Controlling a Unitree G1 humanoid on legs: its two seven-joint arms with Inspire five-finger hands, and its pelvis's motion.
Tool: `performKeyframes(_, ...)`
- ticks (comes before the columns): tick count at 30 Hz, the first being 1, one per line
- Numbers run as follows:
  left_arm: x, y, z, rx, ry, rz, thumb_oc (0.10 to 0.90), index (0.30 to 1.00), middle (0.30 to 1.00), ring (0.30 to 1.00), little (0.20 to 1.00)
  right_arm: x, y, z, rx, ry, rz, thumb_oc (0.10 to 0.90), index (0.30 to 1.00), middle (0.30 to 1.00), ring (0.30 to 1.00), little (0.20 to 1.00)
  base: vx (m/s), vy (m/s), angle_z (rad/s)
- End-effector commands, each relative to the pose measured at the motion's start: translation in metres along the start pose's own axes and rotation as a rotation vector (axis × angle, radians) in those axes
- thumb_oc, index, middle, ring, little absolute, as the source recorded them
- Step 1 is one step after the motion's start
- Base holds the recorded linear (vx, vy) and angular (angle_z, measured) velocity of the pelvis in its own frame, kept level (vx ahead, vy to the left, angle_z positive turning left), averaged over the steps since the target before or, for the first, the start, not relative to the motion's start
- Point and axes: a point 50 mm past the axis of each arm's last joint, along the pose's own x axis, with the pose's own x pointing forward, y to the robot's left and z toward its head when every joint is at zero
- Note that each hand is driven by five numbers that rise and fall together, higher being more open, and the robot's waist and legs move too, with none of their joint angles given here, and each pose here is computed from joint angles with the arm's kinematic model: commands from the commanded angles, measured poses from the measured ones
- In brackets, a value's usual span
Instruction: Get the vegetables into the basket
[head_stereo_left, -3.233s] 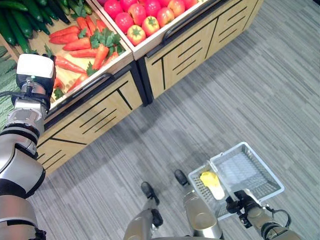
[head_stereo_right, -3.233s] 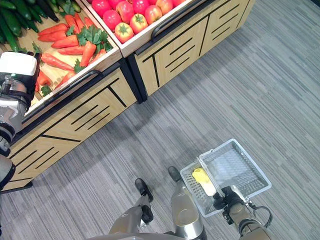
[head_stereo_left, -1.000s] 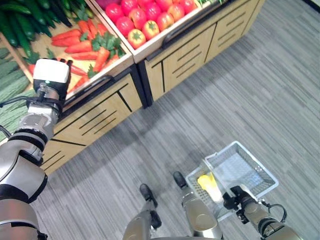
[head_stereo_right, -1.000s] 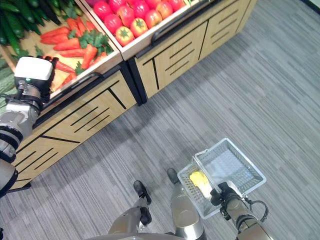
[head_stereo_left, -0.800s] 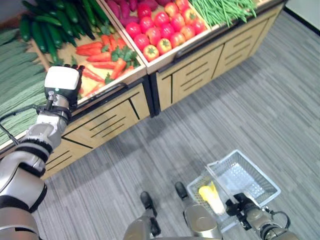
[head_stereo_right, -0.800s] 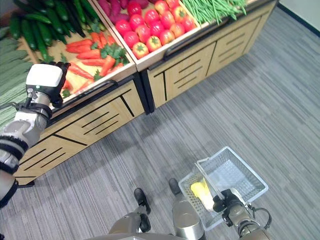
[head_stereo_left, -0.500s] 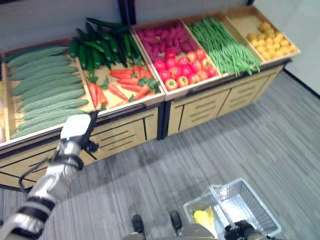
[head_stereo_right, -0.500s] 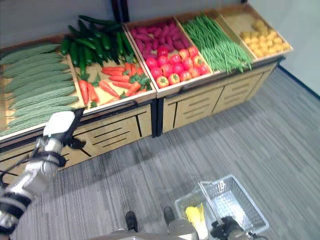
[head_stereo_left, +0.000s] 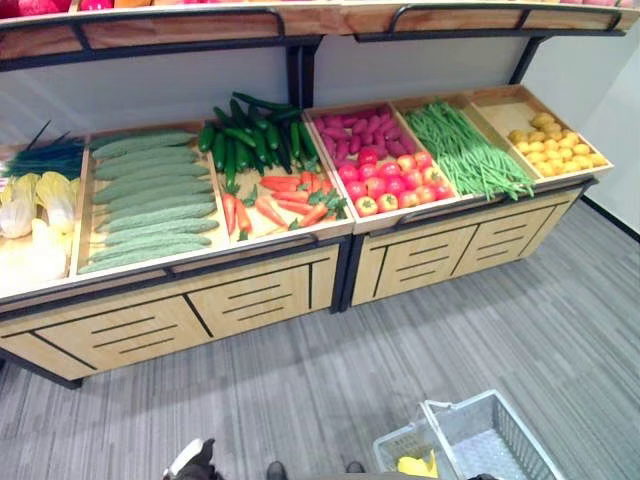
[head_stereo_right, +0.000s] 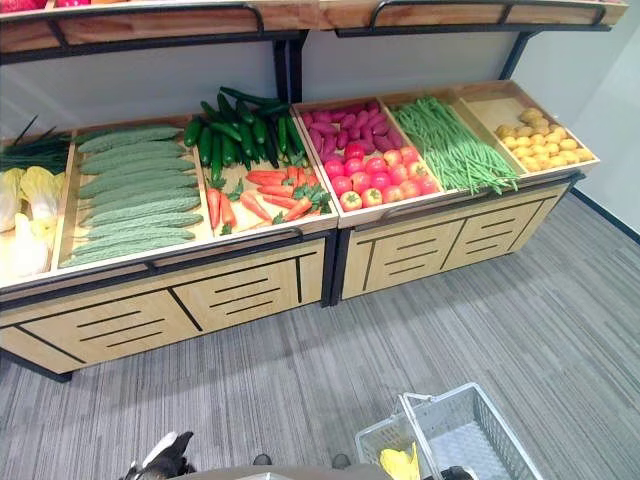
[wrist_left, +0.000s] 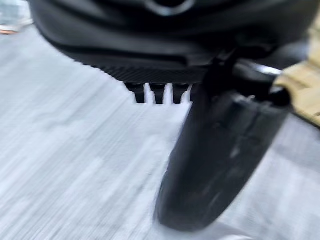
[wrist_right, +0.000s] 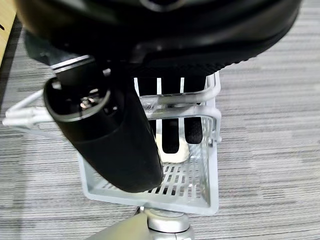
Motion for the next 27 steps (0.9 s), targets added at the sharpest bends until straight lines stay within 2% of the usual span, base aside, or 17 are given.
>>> performKeyframes(1, 0.001, 0.004, -0.002, -0.113, 0.060, -0.034, 0.900, 1.000, 1.000, 1.000, 1.000, 0.001, -0.005, 0.016, -0.023, -0.044, -0.005, 0.400, 0.300, 0.300, 0.300, 0.300, -0.01, 0.024, -0.04)
performKeyframes(4, 0.000, -0.004, -0.008, -0.178, 0.065, -0.080, 0.900, 1.000, 1.000, 1.000, 1.000, 0.000, -0.002, 0.014, -0.024, -0.038, 0.017, 0.400, 0.300, 0.300, 0.300, 0.300, 0.00, 0.012, 0.00)
performKeyframes(8, 0.000, -0.003, -0.004, -0.178, 0.042, -0.095, 0.900, 1.000, 1.000, 1.000, 1.000, 0.000, 0.000, 0.015, -0.023, -0.042, 0.031, 0.400, 0.300, 0.300, 0.300, 0.300, 0.00, 0.030, -0.03)
performKeyframes(10, 0.001, 0.000, 0.001, -0.189, 0.019, -0.087, 0.900, 1.000, 1.000, 1.000, 1.000, 0.000, -0.001, 0.016, -0.037, -0.045, 0.034, 0.400, 0.300, 0.300, 0.300, 0.300, -0.02, 0.052, 0.00)
performKeyframes(11, -0.001, -0.006, 0.023, -0.217, -0.021, -0.086, 0.900, 1.000, 1.000, 1.000, 1.000, 0.000, 0.007, 0.020, 0.007, -0.038, 0.021, 0.400, 0.300, 0.300, 0.300, 0.300, -0.02, 0.037, 0.00)
performKeyframes(27, 0.000, -0.006, 0.019, -0.218, -0.006, -0.085, 0.900, 1.000, 1.000, 1.000, 1.000, -0.001, 0.011, 0.019, -0.011, -0.037, 0.032, 0.400, 0.300, 0.300, 0.300, 0.300, 0.00, 0.017, 0.02)
